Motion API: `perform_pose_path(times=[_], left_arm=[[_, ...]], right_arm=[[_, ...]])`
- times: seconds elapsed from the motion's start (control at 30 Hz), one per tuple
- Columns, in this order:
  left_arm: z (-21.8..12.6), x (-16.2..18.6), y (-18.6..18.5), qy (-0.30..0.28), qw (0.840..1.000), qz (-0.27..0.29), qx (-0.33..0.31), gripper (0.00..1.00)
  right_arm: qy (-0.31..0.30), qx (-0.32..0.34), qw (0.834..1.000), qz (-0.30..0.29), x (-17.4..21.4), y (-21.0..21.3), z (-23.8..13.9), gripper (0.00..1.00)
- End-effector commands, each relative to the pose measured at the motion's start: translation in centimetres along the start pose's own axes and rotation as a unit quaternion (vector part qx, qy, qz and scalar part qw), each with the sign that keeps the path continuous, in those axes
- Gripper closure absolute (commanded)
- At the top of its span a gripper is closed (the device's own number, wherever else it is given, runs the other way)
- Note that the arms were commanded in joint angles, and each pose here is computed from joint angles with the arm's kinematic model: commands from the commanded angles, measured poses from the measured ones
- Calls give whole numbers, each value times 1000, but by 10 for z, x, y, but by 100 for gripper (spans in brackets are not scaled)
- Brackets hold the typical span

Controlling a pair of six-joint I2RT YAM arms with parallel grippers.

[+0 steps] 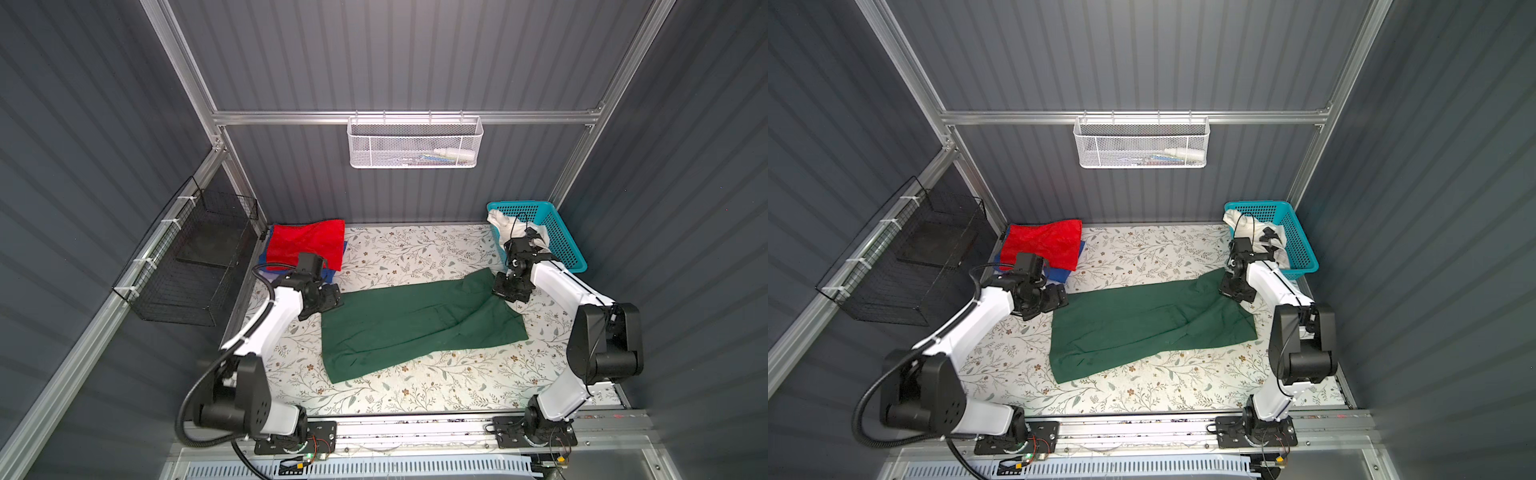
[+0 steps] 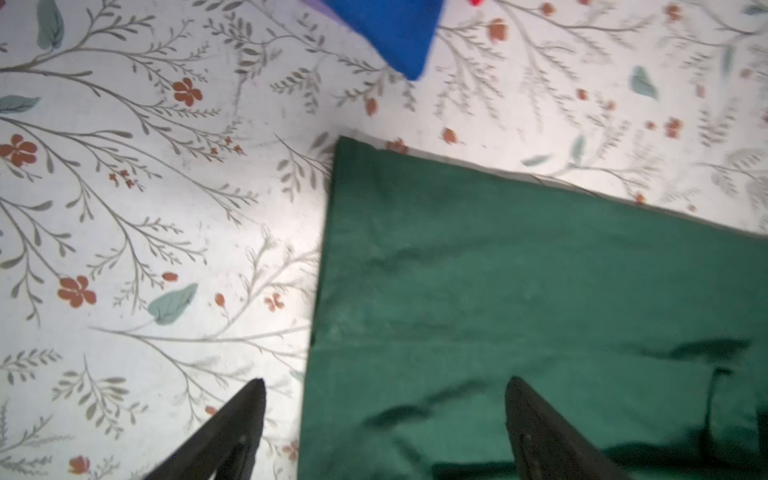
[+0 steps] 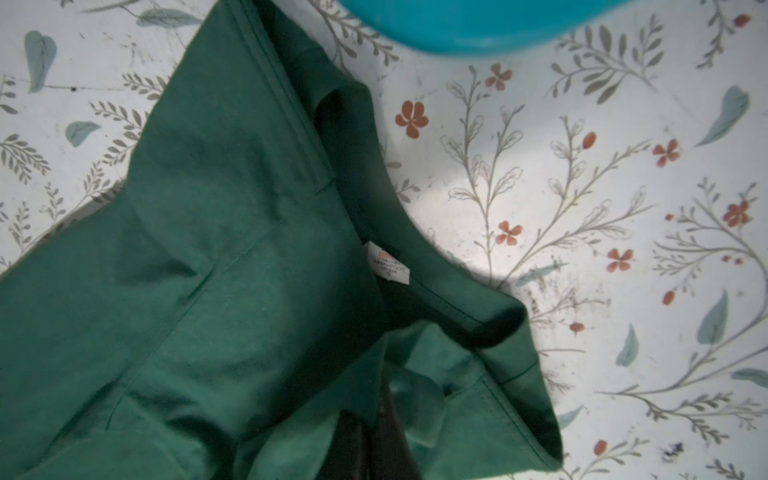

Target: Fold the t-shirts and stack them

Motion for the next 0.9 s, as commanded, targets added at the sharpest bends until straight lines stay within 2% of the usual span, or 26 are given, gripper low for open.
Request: perform_pose_path(times=[0.0,0.03,0.13,0.33,0.47,0.53,0.63,0.73,0.87], left_arm=[[9,39,-18,15,1000,-1,-16,22],[12,50,-26,20,1000,11,-4,27],[17,77,-47,23,998,57,12,32],[32,97,-78,52,984,142,97,53],[44,110,-92,89,974,179,110,58],[45,117,-101,91,969,200,118,66],[42,124,-110,84,961,227,132,66],[41,124,-111,73,963,229,122,65],[32,127,-120,46,955,252,147,63]], right_arm=[[-11,-1,1000,6,-7,0,0,100],[-11,-3,1000,7,-7,1,1,100],[-2,-7,1000,8,-8,3,7,100],[11,-12,1000,13,-9,7,15,97],[10,-18,1000,15,-9,7,14,97],[10,-19,1000,16,-8,7,14,97],[12,-24,999,18,-7,7,15,97],[14,-31,999,21,-6,8,13,97],[10,-33,999,22,-5,7,11,97]])
Point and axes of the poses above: each gripper's point midway between its finger pads, its own z axis out along the fingers, its own y axis along the line the jaws close on, x = y × z, the point moved 9 cm from there along -z, back along the fingers, and after that the axes turned 9 degrees about z, right-handed, at the moved point
